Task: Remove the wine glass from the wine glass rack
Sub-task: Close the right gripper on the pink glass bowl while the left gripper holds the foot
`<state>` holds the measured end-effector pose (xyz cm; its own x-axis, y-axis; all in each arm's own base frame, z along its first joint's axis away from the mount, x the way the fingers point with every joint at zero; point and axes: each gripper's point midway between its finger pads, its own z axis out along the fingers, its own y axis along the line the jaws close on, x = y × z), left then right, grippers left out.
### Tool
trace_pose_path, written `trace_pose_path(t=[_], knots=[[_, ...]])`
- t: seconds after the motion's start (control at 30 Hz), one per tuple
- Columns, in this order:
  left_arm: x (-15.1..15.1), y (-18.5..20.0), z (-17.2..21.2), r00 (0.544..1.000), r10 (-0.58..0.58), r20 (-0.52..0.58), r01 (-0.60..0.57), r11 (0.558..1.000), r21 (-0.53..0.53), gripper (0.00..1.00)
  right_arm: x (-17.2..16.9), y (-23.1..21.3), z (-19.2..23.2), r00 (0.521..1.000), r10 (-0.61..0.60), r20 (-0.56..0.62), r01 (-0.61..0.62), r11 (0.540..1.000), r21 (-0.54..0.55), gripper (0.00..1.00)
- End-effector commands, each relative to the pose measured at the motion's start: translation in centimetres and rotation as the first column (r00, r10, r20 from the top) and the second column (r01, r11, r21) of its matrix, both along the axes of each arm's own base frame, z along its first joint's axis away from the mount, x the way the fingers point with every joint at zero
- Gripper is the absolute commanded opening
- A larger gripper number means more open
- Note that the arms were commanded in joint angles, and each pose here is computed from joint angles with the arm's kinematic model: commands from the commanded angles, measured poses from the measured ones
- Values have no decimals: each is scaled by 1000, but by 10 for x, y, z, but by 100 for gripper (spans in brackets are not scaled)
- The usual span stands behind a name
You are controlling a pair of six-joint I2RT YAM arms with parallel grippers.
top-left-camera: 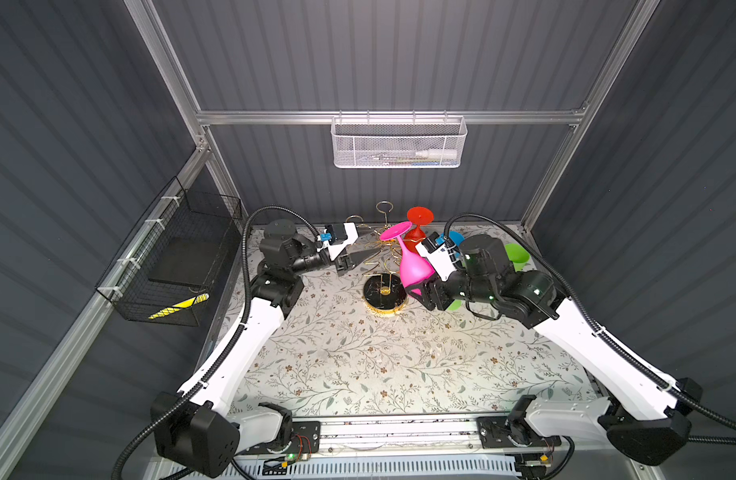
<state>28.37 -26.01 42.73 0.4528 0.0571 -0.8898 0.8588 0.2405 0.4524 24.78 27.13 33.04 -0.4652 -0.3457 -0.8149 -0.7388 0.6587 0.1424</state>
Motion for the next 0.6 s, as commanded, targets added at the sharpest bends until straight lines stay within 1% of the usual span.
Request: trace_pose_path(t=[0.0,0.07,0.17,0.27,0.37,0.47,0.5,0.57], knots=[[-3,-4,12,999,-15,39,15,1000,-9,47,-3,10,11,1000,21,5,-21,999,33,61],[-4,-6,11,999,-22,35,22,1000,-9,47,-5,13,10,1000,29,0,-29,999,37,61],[-4,-10,11,999,-28,31,28,1000,-9,45,-8,18,8,999,41,-5,-41,998,40,61],[-4,-12,10,999,-24,27,24,1000,-10,39,-10,22,6,999,49,-11,-49,998,40,61],[-2,-11,12,1000,-7,28,7,1000,-13,26,-13,24,4,998,56,-20,-55,998,41,62],[1,-9,15,999,22,27,-21,1000,-17,4,-15,24,3,998,55,-29,-54,998,41,64],[1,-9,15,999,28,24,-28,999,-18,0,-16,24,4,998,54,-29,-52,998,47,66],[2,-7,16,999,40,19,-40,999,-19,0,-18,23,6,998,51,-31,-49,997,62,73]])
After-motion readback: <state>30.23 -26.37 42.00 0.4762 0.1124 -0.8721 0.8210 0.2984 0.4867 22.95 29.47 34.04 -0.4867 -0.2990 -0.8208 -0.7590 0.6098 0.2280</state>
